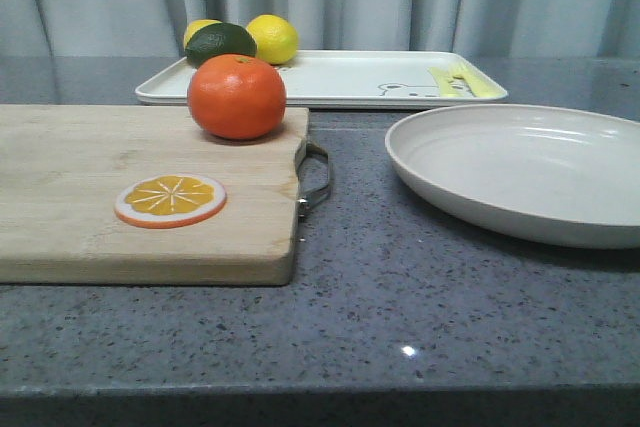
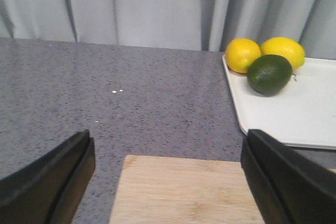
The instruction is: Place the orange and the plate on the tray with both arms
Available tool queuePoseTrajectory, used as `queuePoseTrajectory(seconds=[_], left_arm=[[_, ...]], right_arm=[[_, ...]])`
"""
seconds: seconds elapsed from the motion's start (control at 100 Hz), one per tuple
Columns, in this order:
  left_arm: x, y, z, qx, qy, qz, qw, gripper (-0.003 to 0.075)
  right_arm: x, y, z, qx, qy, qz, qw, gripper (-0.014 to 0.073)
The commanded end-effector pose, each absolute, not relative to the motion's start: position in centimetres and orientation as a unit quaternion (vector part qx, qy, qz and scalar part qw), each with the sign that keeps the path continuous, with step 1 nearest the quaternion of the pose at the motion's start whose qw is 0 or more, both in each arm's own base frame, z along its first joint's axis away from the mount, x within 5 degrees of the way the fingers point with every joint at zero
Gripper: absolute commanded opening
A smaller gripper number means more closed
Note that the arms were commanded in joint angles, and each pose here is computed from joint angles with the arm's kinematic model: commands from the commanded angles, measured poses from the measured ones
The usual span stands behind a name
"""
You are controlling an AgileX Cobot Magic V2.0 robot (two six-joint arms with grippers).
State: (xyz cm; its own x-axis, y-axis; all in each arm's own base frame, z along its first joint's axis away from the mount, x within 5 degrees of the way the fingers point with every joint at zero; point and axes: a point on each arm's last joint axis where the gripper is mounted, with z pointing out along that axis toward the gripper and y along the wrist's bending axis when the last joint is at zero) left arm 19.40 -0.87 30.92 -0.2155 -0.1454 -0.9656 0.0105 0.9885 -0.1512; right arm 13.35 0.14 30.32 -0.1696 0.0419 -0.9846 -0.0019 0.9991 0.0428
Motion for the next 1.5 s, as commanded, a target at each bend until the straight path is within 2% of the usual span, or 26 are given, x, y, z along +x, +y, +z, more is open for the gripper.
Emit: queuePoseTrajectory(seconds=[0.0,0.22,0.37,0.7,0.97,1.24,1.49], left_arm=[[20.6,-2.2,33.4,-0.028,0.752,-0.091,0.652,0.0559],[23.4,-7.1,34.6,0.046,0.770,-0.149,0.619,0.0559],[25.5,-11.1,34.9,0.101,0.827,-0.165,0.528,0.0557],[30.0,-17.4,35.6,0.139,0.886,-0.209,0.391,0.0557],[32.0,-19.0,35.1,0.154,0.903,-0.218,0.338,0.0557],[33.1,-19.8,33.2,0.164,0.920,-0.207,0.290,0.0557],[33.3,-20.1,32.2,0.173,0.928,-0.205,0.258,0.0557]], right_arm=[[13.6,0.1,32.1,0.009,0.732,0.014,0.681,-0.0075],[13.6,0.1,32.1,0.008,0.729,0.014,0.684,-0.0075],[13.6,0.1,32.2,0.008,0.728,0.014,0.685,-0.0075],[13.6,0.1,32.4,0.008,0.719,0.015,0.694,-0.0075],[13.6,0.1,32.4,0.008,0.719,0.015,0.694,-0.0075],[13.6,0.1,32.4,0.008,0.719,0.015,0.694,-0.0075],[13.6,0.1,32.4,0.008,0.720,0.015,0.694,-0.0075]])
